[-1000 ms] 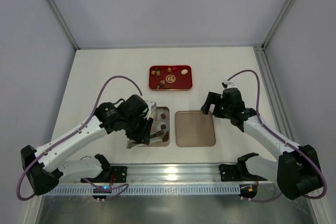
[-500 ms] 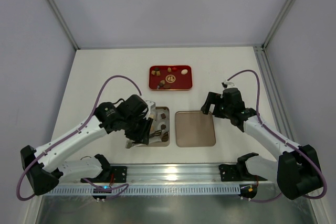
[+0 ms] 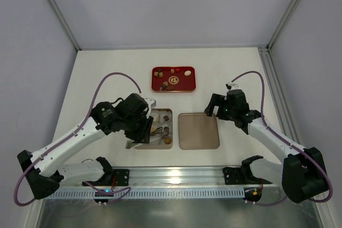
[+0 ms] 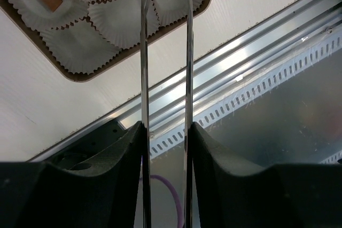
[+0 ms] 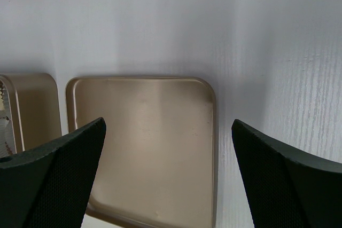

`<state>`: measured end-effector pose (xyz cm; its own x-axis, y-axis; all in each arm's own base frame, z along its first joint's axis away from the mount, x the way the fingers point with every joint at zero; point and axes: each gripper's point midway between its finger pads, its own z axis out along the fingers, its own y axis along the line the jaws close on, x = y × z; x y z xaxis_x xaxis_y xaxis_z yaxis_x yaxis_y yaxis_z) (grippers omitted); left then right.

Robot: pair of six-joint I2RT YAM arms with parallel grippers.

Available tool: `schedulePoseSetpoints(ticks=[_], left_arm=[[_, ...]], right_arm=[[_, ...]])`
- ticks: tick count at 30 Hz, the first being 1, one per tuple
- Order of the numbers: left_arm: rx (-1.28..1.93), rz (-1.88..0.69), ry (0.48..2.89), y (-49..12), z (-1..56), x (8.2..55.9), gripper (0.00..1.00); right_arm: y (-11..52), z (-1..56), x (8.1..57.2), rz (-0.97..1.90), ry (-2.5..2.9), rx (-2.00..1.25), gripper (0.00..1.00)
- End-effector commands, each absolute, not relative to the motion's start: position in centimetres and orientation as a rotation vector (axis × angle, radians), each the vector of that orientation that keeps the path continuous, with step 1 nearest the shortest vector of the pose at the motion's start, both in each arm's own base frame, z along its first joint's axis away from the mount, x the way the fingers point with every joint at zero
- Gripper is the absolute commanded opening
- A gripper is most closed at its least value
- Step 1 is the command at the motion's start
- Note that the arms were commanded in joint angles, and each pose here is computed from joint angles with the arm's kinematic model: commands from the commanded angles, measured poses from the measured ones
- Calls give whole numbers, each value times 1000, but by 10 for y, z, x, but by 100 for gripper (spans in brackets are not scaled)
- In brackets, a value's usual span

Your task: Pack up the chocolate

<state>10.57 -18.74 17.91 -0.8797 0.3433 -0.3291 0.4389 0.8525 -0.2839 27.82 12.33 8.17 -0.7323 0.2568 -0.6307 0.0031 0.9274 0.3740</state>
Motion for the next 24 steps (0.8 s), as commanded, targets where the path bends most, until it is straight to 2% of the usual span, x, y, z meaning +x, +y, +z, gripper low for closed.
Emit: schedulePoseSetpoints(ticks=[1,6,13,17,24], left_arm=[[578,-519,2693,-186,201,112,39],[539,-476,2634,-183,219,124,37],[420,-294,2565,-172,237,168,37],[280,-214,2538,-155,248,215,37],[-13,-159,2469,-116,249,330,37]], right_arm=[[126,91,287,465,2315,186,100],[126,92,288,461,2316,175,100],[130,99,289,481,2309,143,100],[132,102,287,500,2306,130,100],[137,113,280,544,2293,98,100]])
